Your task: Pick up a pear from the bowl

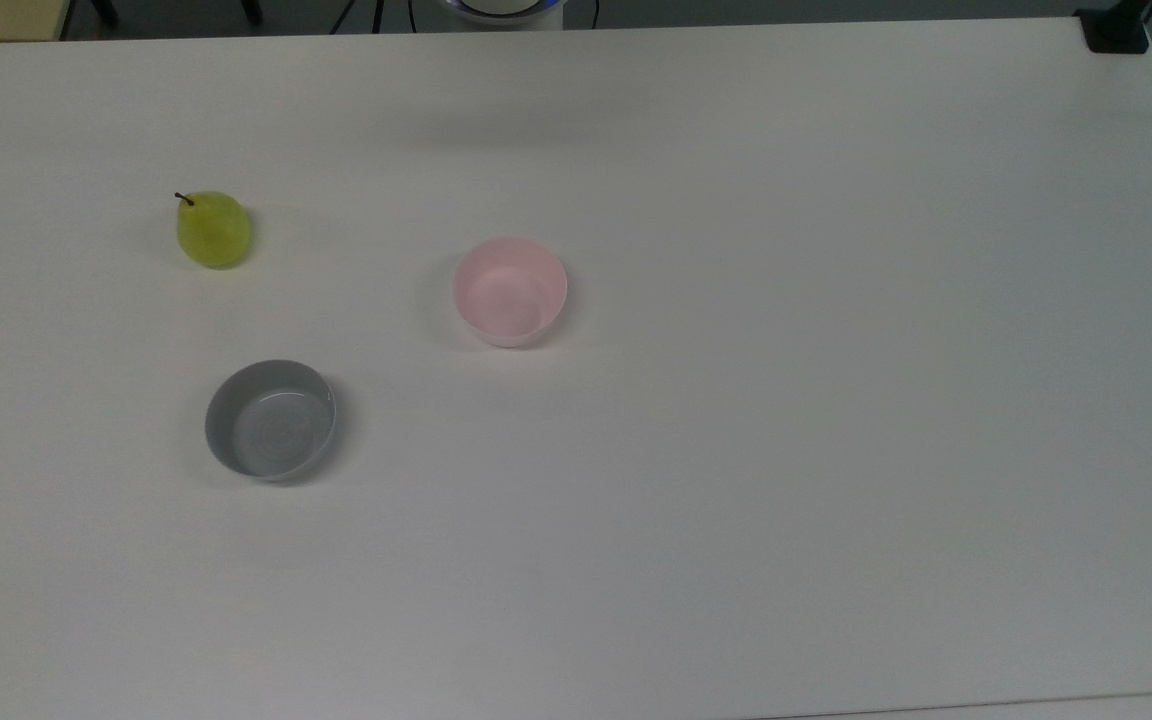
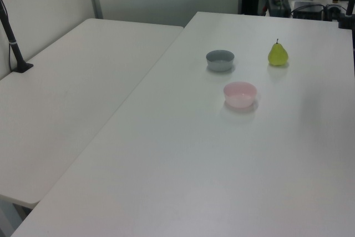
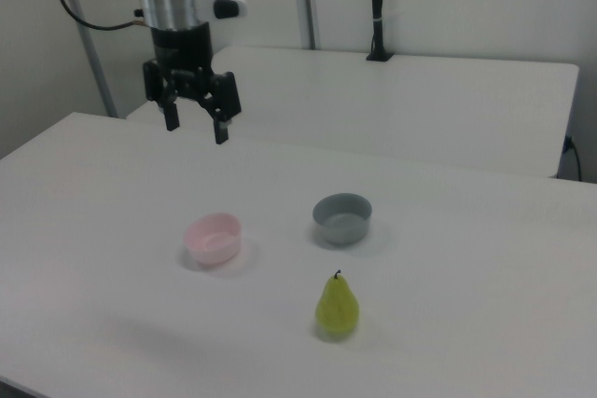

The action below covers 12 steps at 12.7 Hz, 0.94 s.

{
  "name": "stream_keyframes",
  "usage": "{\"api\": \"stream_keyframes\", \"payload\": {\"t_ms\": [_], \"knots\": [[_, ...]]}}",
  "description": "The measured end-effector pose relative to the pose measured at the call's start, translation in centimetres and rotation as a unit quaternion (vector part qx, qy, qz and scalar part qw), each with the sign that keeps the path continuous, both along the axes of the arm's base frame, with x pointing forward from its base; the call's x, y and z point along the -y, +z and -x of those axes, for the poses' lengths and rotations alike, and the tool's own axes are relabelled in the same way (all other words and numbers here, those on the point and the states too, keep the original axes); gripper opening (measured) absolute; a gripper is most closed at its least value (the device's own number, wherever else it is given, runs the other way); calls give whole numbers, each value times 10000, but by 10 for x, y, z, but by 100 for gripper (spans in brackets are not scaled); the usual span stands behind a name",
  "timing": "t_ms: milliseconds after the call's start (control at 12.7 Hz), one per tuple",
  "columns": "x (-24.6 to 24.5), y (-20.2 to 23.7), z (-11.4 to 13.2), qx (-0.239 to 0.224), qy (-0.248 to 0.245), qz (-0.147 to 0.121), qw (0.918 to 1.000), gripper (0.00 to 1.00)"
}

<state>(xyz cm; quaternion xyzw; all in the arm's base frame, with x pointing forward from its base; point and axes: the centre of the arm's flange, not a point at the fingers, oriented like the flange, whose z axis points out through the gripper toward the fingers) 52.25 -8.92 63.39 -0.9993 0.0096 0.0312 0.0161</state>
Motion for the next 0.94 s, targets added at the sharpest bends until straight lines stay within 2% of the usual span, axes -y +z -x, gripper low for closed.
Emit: {"api": "stream_keyframes", "payload": {"t_ms": [157,315,472,629,944], "knots": [[-26,2,-6,87,188,-57,9998,100],[-30,3,-16,443,185,-200,9986,100],[-35,-7,-31,762,220,-179,9967,100],[-41,-24,-40,738,304,-173,9967,100],[-42,-27,-42,715,317,-173,9968,100]]}}
